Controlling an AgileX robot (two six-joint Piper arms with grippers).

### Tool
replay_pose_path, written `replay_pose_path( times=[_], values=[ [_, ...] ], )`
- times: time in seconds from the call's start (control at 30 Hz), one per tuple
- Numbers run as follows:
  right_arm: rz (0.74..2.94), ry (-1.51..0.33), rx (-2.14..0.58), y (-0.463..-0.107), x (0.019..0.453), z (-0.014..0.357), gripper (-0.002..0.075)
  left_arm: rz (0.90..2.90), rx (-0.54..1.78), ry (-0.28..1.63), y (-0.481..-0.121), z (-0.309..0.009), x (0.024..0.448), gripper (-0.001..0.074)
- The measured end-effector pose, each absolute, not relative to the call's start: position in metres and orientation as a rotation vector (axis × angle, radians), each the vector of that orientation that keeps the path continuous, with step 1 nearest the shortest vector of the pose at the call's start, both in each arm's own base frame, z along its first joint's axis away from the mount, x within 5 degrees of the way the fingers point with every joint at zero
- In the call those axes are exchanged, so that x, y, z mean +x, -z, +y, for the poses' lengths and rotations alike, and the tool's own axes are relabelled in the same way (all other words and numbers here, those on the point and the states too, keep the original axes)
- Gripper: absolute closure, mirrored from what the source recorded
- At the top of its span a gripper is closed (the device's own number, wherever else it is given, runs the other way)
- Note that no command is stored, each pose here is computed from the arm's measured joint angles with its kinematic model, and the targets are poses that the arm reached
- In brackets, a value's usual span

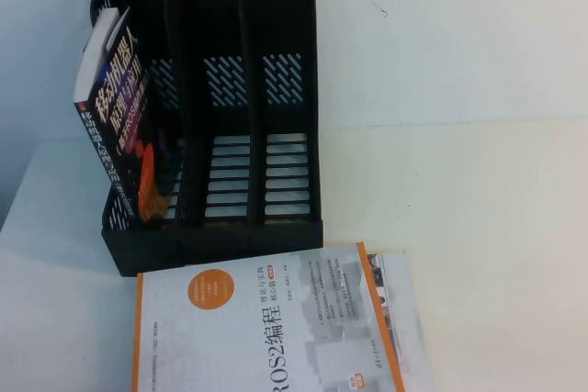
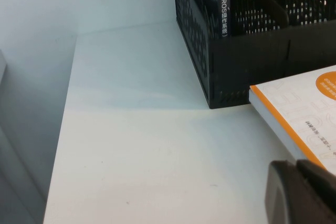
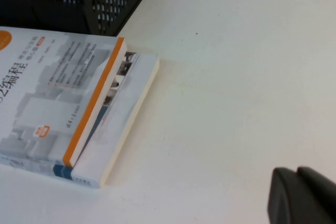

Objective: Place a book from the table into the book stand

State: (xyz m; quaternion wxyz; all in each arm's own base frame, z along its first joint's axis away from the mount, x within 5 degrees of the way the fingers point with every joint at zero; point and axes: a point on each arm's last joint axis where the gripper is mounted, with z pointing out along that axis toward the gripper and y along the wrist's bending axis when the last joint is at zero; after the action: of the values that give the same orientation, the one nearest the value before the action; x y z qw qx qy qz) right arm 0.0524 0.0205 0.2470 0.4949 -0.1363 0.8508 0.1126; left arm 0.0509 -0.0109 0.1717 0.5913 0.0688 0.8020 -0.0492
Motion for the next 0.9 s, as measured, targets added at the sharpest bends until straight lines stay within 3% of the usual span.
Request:
replay_pose_path(
  times=[0.2,0.4,0.6,0.9],
  values=[
    [2.050,-0.217,-0.332,-0.242,0.055,0.018,0.0723,1.866,0.160,0.115,-0.172,-0.011,0.051,0.0738],
    [1.895,-0.085,-0.212,-0.235,0.057,0.008,0.0723,1.866,0.160,0.115,-0.172,-0.011,0.051,0.0738],
    [1.781,-0.004,-0.028,-0.203,0.056,0.000,0.0723,1.866,0.160,0.115,-0.172,-0.011,0.051,0.0738],
    [1.921,0.106,-0.010,-0.167,0.051,-0.006,0.0722,1.866,0.160,0.114,-0.172,-0.011,0.051,0.0738]
  ],
)
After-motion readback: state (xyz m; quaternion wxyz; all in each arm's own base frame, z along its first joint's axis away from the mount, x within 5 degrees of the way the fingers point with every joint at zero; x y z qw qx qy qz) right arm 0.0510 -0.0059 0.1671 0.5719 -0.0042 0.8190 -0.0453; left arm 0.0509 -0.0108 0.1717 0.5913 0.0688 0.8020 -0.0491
